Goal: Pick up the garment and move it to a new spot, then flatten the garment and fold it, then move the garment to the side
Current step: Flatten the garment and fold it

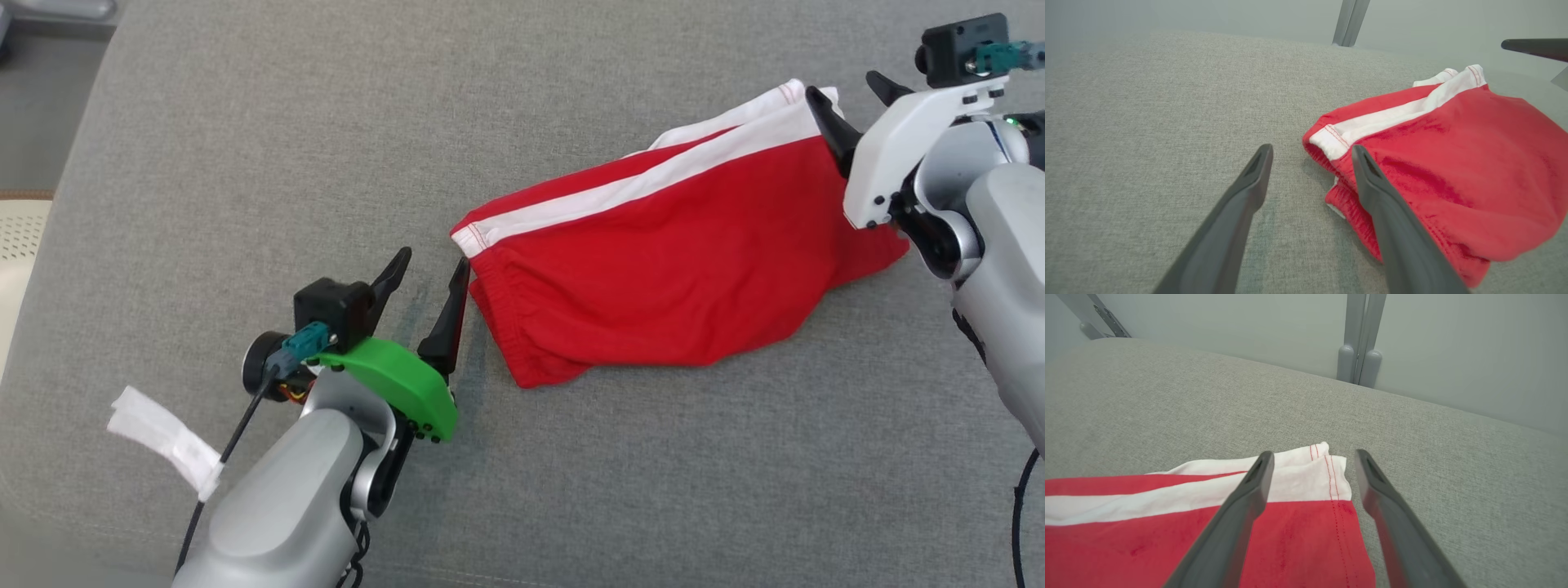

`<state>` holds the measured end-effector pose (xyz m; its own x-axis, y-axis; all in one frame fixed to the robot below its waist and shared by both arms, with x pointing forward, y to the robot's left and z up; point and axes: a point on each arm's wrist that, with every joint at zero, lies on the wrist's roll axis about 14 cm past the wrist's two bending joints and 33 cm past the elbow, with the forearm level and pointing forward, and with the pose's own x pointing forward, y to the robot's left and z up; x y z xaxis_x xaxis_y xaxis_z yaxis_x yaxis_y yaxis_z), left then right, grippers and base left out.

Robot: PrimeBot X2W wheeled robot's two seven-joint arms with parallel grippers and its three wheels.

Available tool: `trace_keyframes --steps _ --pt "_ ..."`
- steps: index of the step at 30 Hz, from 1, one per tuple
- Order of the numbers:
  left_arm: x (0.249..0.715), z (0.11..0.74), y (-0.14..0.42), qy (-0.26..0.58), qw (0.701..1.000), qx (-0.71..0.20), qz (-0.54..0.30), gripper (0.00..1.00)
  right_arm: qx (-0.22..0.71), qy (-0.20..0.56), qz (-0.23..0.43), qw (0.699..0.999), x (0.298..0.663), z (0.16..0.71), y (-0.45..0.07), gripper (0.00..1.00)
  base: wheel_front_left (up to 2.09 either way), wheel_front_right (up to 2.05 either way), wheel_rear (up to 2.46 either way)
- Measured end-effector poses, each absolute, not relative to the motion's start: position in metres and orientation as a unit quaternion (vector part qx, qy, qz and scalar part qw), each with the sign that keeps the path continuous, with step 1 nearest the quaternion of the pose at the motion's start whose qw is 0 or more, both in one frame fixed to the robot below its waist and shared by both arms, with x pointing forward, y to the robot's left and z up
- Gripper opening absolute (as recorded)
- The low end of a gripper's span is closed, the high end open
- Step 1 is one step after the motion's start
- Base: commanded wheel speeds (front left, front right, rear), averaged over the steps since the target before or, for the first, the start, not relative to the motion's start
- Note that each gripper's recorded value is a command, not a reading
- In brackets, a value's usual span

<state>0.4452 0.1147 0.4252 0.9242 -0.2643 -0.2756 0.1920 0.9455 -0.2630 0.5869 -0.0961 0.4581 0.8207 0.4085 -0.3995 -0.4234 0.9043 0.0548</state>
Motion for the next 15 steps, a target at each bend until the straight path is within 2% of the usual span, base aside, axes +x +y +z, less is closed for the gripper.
trace_keyframes --steps 7,9,15 --pt "0.431 0.448 0.134 0.092 0.983 -0.122 -0.104 1.0 0.062 0.215 0.19 0.956 0.568 0.463 -0.112 1.0 0.0 0.0 0.0" --pt "0.435 0.471 0.147 0.049 0.987 -0.127 -0.084 1.0 0.071 0.222 0.185 0.955 0.563 0.459 -0.114 1.0 0.0 0.0 0.0" --pt "0.426 0.489 0.175 -0.004 0.99 -0.134 -0.042 1.0 0.103 0.227 0.162 0.955 0.564 0.447 -0.119 1.0 0.0 0.0 0.0"
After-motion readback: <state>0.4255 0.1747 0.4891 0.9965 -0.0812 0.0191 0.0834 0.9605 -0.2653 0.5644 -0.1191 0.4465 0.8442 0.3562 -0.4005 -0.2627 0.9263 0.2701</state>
